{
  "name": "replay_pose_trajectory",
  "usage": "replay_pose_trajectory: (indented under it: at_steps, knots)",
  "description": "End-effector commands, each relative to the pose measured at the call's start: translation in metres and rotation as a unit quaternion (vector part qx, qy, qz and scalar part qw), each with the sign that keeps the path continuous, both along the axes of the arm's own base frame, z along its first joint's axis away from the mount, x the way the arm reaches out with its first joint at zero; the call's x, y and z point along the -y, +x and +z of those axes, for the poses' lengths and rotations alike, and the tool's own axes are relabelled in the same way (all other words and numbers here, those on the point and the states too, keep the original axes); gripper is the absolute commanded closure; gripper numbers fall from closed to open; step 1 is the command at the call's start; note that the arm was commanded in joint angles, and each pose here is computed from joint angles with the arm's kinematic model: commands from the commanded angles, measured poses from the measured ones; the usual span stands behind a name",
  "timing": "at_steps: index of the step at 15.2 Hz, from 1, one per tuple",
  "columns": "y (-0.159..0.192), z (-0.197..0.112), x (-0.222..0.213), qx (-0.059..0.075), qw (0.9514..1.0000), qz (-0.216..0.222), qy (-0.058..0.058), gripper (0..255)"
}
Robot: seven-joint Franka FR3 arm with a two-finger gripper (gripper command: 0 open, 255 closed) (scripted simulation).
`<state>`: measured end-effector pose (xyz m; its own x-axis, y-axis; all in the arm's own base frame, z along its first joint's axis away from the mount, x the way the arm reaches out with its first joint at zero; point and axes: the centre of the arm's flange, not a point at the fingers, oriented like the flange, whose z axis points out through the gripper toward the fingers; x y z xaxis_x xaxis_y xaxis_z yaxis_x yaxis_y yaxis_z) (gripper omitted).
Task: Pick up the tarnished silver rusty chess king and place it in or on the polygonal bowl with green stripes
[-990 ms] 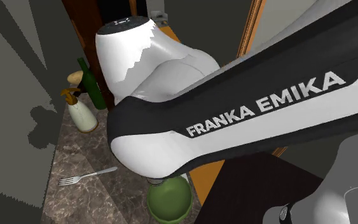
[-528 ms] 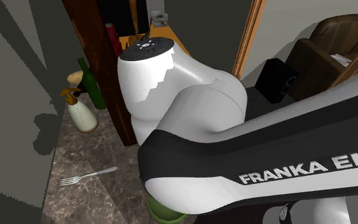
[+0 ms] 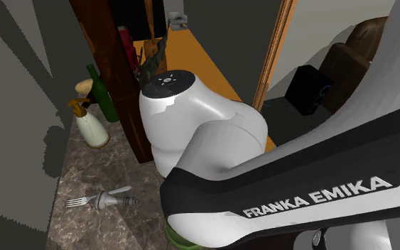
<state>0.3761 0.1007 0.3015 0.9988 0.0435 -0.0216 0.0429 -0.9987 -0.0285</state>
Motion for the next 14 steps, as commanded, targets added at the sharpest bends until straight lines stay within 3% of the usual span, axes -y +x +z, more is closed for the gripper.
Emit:
replay_pose_trajectory:
  at_steps: [1,7,14]
  knots:
    - [0.000,0.000,0.000,0.000,1.0000,0.000,0.000,0]
    - [0.052,-0.053,-0.003,0.020,0.9986,0.048,0.008,0]
    - [0.115,-0.113,-0.014,0.044,0.9935,0.104,0.017,0]
